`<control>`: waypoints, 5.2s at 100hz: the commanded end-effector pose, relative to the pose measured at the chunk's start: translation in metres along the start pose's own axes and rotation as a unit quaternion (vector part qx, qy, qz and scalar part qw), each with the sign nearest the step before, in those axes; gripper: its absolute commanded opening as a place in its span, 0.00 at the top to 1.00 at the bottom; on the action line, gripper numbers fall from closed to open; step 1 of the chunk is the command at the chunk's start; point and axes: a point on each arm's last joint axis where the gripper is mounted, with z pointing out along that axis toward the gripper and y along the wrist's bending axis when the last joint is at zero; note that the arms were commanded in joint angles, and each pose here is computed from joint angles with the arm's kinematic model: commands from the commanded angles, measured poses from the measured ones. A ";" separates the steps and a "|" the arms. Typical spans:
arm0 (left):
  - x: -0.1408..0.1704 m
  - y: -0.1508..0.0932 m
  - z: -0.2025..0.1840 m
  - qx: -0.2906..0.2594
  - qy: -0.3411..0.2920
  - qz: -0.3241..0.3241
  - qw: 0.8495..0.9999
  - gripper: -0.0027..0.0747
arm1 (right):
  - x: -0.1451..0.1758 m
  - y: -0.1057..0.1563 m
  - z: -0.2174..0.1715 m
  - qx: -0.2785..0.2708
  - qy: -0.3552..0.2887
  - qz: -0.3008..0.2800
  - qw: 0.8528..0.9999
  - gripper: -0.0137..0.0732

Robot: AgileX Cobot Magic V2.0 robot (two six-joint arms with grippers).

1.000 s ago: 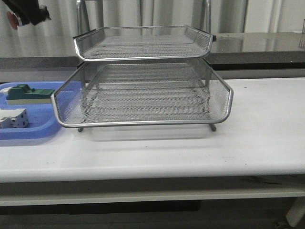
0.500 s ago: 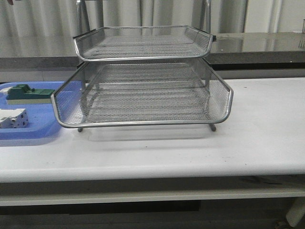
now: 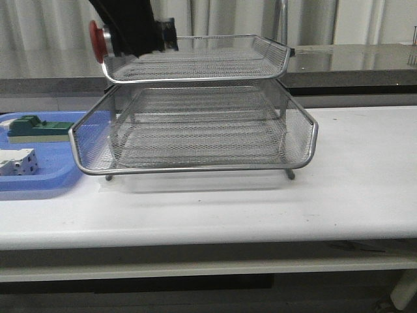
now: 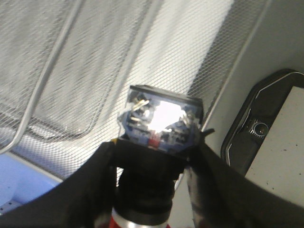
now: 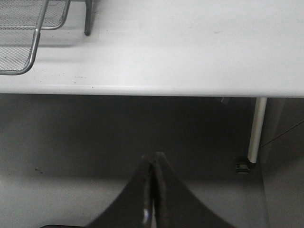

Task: Place button on rack with both arms
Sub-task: 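Carry the button over the pulled-out tray and release it, then withdraw the left gripper from the rack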

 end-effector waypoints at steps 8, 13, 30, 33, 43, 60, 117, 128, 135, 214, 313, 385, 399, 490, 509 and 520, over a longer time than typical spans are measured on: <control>-0.010 -0.010 -0.002 -0.011 -0.012 0.024 1.000 0.82 | -0.010 0.000 -0.005 0.003 -0.037 -0.006 0.999 0.92; -0.012 -0.009 0.003 -0.012 -0.013 0.026 1.000 0.82 | -0.010 0.000 -0.005 0.003 -0.037 -0.006 0.999 0.92; -0.021 -0.004 0.027 -0.017 -0.020 0.032 0.999 0.82 | -0.010 0.000 -0.005 0.003 -0.037 -0.006 0.999 0.92; -0.022 -0.003 0.032 -0.018 -0.020 0.039 0.999 0.82 | -0.010 0.000 -0.005 0.003 -0.037 -0.006 0.999 0.92; -0.026 0.000 0.048 -0.019 -0.021 0.046 0.999 0.82 | -0.010 0.000 -0.005 0.003 -0.037 -0.006 0.999 0.92; -0.031 0.004 0.068 -0.022 -0.024 0.047 0.998 0.82 | -0.010 0.000 -0.005 0.003 -0.037 -0.006 0.999 0.92; -0.035 0.006 0.071 -0.034 -0.044 0.047 0.997 0.42 | -0.010 0.000 -0.005 0.003 -0.037 -0.006 0.999 0.92; -0.035 0.006 0.071 -0.034 -0.044 0.047 0.997 0.39 | -0.010 0.000 -0.005 0.003 -0.037 -0.006 0.999 0.92; -0.035 0.006 0.071 -0.034 -0.044 0.047 0.997 0.39 | -0.010 0.000 -0.005 0.003 -0.037 -0.006 0.999 0.92; 0.004 0.009 -0.082 -0.099 -0.191 -0.060 0.975 0.39 | -0.010 0.000 -0.005 0.003 -0.037 -0.006 0.999 0.92; 0.238 -0.057 -0.089 -0.339 -0.424 -0.299 0.785 0.39 | -0.010 0.000 -0.005 0.003 -0.037 -0.006 0.999 0.92; 0.290 -0.129 -0.072 -0.367 -0.518 -0.269 0.725 0.39 | -0.010 0.000 -0.005 0.003 -0.037 -0.006 0.999 0.92; 0.290 -0.129 -0.072 -0.367 -0.518 -0.269 0.725 0.40 | -0.010 0.000 -0.005 0.003 -0.037 -0.006 0.999 0.92; 0.290 -0.129 -0.072 -0.367 -0.518 -0.269 0.725 0.99 | -0.010 0.000 -0.005 0.003 -0.037 -0.006 0.999 0.92; 0.290 -0.129 -0.072 -0.367 -0.518 -0.269 0.725 0.99 | -0.013 0.000 -0.005 0.001 -0.052 -0.007 0.999 0.92; 0.290 -0.129 -0.072 -0.367 -0.518 -0.269 0.725 0.99 | -0.017 0.001 -0.006 -0.003 -0.073 -0.006 0.997 0.92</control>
